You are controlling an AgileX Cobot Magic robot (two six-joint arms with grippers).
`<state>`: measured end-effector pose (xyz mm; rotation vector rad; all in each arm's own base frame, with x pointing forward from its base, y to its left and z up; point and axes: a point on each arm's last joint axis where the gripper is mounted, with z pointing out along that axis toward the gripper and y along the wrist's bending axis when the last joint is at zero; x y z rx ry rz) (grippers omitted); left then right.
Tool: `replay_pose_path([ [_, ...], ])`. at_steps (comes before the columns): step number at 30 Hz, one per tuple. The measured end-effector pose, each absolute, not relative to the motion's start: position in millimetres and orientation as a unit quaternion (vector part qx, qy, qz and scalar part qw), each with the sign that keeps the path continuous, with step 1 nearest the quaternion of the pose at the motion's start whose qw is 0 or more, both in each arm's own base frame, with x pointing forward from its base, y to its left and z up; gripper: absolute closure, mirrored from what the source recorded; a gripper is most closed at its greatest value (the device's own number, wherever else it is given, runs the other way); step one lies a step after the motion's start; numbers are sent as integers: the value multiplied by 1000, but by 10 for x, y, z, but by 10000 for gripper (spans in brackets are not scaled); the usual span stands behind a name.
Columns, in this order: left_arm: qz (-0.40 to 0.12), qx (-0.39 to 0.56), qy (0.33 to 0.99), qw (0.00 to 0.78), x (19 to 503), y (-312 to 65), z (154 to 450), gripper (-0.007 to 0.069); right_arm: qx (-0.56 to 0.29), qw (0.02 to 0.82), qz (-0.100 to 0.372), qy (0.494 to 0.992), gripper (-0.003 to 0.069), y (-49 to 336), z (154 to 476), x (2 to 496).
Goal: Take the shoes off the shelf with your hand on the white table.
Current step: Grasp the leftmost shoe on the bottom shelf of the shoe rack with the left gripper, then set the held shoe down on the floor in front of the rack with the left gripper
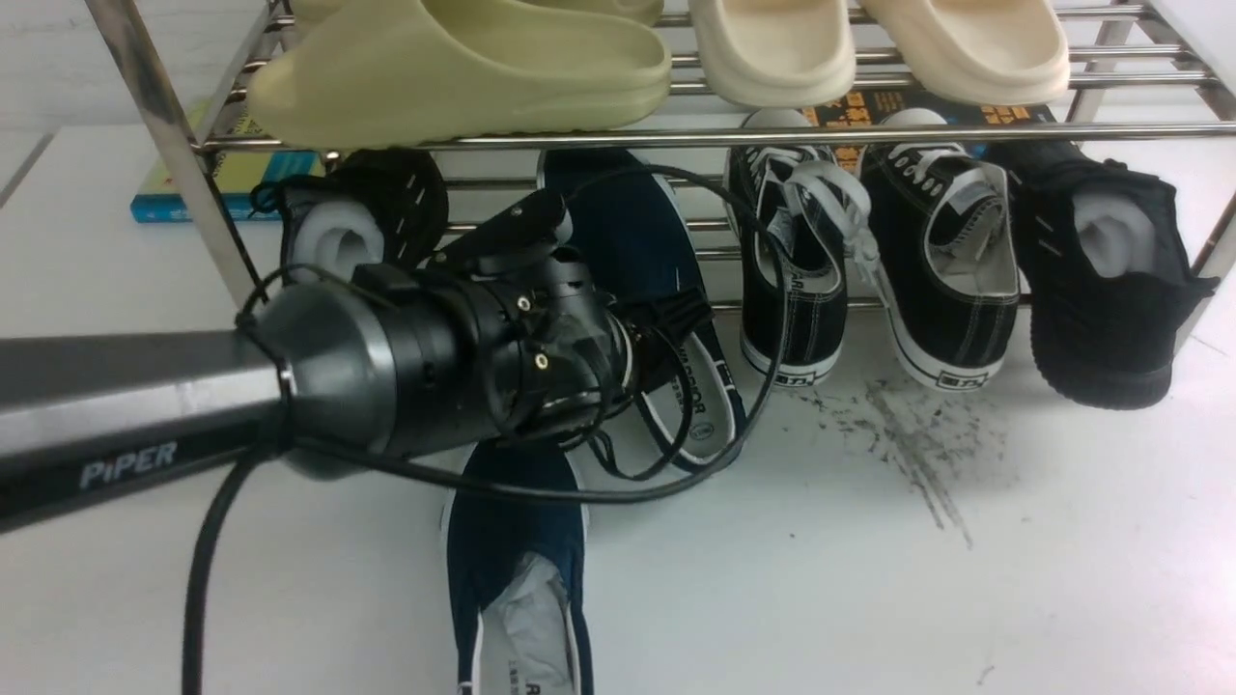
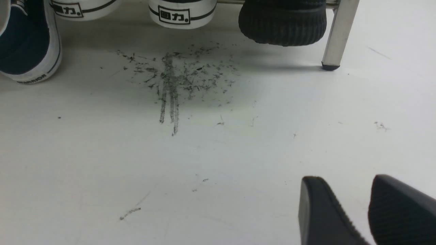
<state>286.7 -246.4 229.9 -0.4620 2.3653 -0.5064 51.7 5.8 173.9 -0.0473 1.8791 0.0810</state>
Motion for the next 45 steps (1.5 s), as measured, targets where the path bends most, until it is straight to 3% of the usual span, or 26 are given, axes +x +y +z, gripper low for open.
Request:
replay_pose_path([
  [17, -183, -118, 924, 315, 2983, -2637, 1787, 286, -20, 589, 35, 807, 419, 58, 1739, 517],
  [24, -199, -130, 918, 317, 3013, -2677, 1717, 433, -20, 589, 35, 807, 419, 58, 1739, 517],
  [27, -204, -122, 916, 324, 3007, -2674, 1776, 552, -20, 589, 35, 807, 419, 58, 1739, 517],
  [30, -208, -104, 913, 336, 2949, -2684, 1933, 598, -20, 589, 35, 807, 419, 58, 1739, 517],
  [38, -130, -66, 938, 315, 2436, -2612, 2439, 603, -20, 589, 35, 807, 419, 58, 1739, 517],
  [45, -127, -21, 965, 230, 2079, -2608, 2579, 603, -20, 589, 35, 807, 419, 58, 1739, 517],
])
